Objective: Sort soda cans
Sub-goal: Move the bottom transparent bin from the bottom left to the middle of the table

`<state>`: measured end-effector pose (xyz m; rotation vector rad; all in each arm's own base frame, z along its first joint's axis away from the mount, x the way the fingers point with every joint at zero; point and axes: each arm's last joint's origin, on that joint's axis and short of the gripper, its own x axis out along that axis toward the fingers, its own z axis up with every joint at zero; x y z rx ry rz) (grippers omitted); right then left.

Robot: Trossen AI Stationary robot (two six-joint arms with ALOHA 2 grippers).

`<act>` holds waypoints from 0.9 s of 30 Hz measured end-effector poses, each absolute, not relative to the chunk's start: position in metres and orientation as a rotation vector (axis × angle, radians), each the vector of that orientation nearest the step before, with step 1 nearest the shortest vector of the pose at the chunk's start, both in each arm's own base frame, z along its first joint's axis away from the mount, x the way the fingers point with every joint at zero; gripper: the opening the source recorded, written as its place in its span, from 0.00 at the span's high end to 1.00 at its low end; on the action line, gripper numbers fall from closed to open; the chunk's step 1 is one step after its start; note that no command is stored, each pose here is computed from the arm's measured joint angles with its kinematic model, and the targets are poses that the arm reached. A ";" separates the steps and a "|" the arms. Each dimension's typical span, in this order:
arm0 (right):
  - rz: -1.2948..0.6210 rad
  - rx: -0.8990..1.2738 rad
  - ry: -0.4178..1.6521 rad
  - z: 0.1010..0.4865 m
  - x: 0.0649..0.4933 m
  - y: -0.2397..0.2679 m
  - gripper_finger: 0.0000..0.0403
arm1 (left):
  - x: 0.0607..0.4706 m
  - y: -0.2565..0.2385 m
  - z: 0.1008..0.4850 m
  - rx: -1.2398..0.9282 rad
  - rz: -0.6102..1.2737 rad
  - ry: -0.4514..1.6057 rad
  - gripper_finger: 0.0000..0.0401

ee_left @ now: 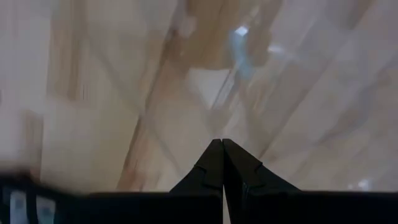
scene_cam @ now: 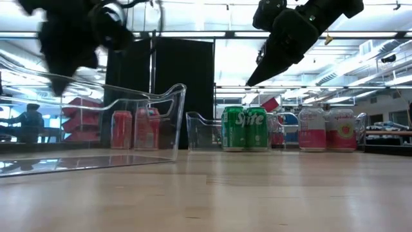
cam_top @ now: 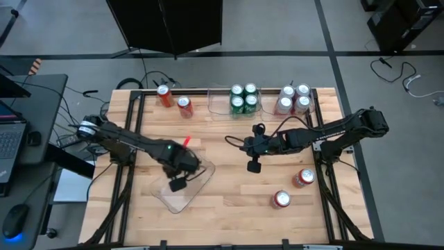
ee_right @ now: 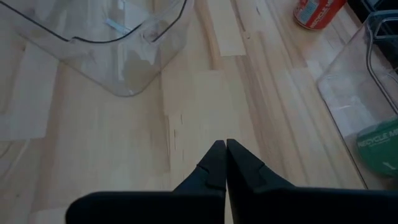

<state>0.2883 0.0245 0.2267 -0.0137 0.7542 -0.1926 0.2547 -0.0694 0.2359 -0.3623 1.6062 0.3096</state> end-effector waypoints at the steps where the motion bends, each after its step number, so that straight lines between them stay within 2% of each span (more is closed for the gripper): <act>1: -0.191 -0.014 0.754 0.227 0.288 0.025 1.00 | 0.251 -0.071 0.233 -0.365 0.333 1.628 1.00; 8: -0.186 -0.015 0.752 0.227 0.288 0.027 1.00 | 0.238 -0.065 0.201 -0.294 0.439 1.645 1.00; 16: -0.187 -0.011 0.733 0.228 0.290 0.026 1.00 | 0.252 -0.022 0.199 0.097 0.709 1.374 1.00; 22: -0.186 -0.010 0.732 0.228 0.290 0.026 1.00 | 0.287 0.005 0.202 0.083 0.618 1.124 1.00; 27: -0.188 -0.011 0.741 0.228 0.289 0.026 1.00 | 0.305 0.021 0.209 -0.009 0.545 0.961 1.00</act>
